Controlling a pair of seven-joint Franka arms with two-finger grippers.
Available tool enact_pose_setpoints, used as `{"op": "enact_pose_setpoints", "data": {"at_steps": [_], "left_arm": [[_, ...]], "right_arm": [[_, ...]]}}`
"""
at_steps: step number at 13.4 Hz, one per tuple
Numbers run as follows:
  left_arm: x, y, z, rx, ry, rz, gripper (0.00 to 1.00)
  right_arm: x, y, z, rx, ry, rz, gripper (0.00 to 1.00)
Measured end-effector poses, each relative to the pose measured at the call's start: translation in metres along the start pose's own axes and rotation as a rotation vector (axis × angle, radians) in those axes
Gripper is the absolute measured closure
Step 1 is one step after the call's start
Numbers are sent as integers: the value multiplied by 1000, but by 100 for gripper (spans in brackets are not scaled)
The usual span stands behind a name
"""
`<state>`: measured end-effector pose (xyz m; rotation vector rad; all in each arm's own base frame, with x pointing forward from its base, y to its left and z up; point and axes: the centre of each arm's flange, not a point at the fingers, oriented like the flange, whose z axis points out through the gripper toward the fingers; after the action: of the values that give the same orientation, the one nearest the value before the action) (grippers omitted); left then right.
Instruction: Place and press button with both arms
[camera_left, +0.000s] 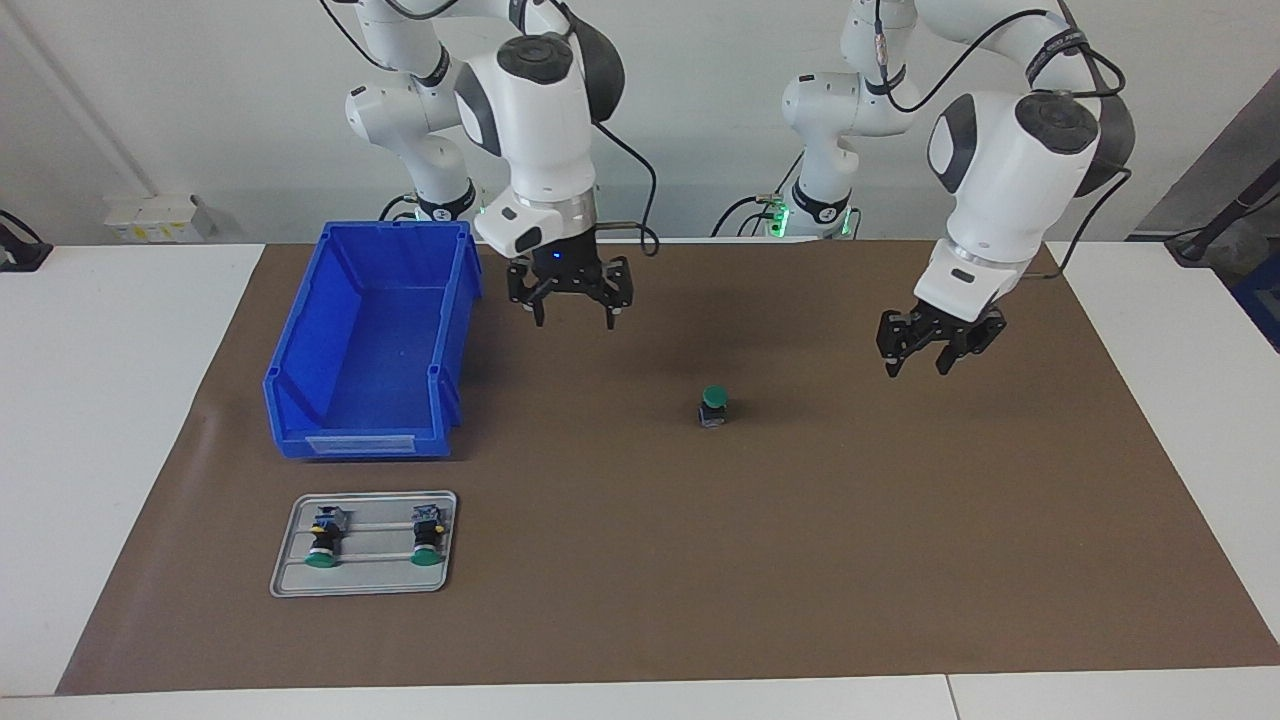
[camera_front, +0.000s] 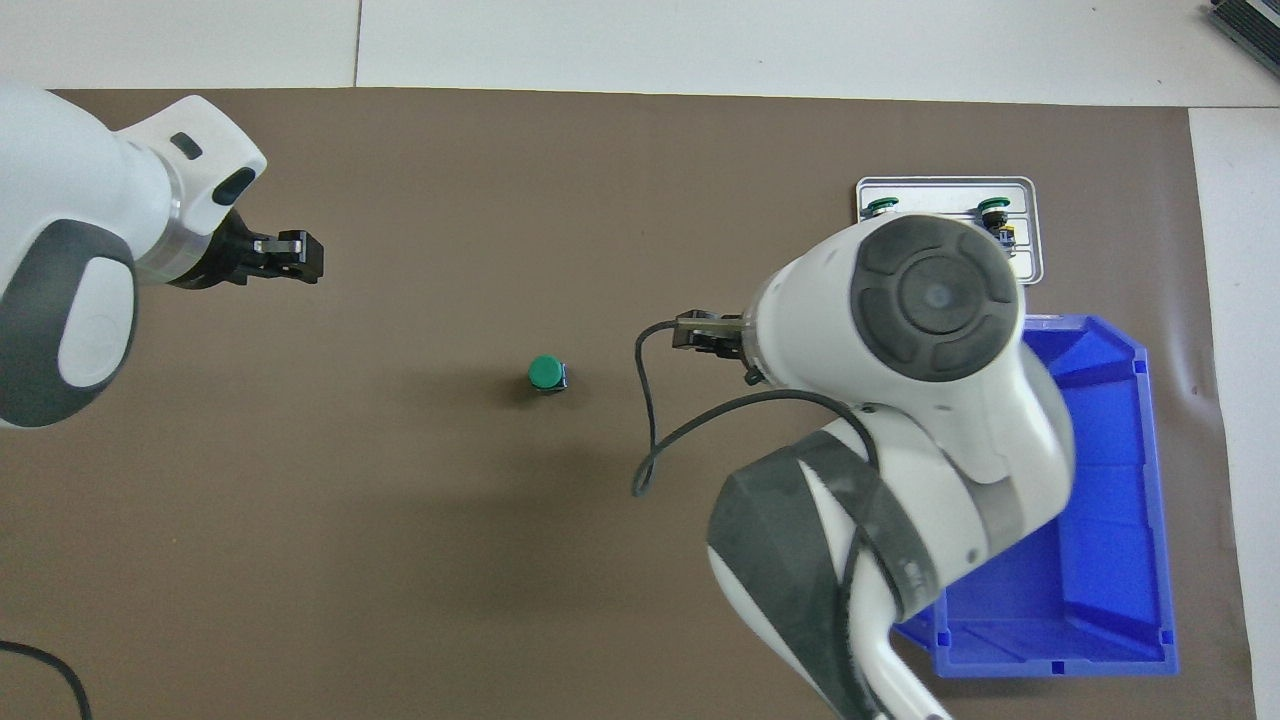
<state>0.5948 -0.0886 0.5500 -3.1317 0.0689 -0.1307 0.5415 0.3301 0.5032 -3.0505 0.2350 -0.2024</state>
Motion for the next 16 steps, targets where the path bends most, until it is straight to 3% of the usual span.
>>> {"op": "enact_pose_setpoints", "data": {"at_steps": [3, 7, 8, 10, 11, 16], "left_arm": [[-10, -20, -48, 11, -53, -12, 25], [-23, -17, -77, 18, -135, -5, 21], [-24, -16, -79, 18, -137, -3, 21], [-24, -16, -79, 18, -138, -4, 3], [-24, -17, -78, 19, -140, -5, 0], [-21, -42, -58, 18, -106, -47, 0]], "right_arm": [[-21, -53, 49, 3, 0, -5, 0], [-54, -104, 101, -29, 26, -29, 0], [-55, -111, 113, -37, 33, -36, 0], [-49, -121, 135, -43, 46, -42, 0], [-47, -125, 143, -41, 50, -44, 0], [-57, -145, 171, -17, 86, -74, 0]]}}
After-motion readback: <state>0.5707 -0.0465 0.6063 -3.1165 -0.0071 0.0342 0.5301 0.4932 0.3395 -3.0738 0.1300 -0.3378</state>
